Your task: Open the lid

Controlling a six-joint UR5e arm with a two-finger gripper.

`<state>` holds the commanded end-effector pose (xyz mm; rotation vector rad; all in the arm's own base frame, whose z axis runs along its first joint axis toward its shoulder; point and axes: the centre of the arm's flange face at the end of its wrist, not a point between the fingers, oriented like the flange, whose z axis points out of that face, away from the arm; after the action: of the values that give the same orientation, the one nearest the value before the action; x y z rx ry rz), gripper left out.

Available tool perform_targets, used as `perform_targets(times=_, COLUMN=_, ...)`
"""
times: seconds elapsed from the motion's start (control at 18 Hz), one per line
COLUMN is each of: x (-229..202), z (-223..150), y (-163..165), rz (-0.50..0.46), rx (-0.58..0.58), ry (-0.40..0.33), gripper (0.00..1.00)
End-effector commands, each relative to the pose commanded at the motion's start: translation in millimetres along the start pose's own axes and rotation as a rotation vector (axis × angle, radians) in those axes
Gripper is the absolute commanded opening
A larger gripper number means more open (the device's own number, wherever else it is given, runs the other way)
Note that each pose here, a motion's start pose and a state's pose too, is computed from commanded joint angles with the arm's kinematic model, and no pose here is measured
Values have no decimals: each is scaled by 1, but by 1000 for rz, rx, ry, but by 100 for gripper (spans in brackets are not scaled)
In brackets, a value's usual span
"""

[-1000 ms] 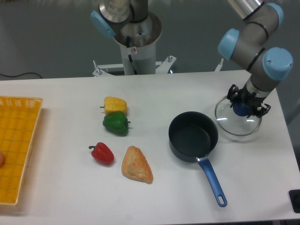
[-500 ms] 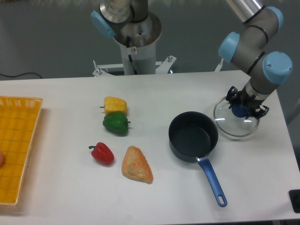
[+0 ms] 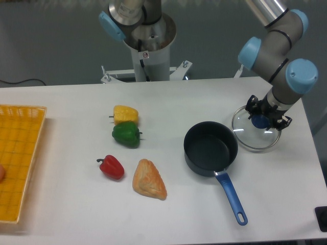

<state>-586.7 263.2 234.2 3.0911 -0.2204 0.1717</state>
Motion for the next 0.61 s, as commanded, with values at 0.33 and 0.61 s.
perform_targets(times=0.33, x=0, z=-5, y=-1, rz=7, rx=1, ry=-11, gripper=37)
perform_targets(times=0.61, x=-1, z=-24, y=-3, rz=17, rx=3, ry=-44, gripper=37)
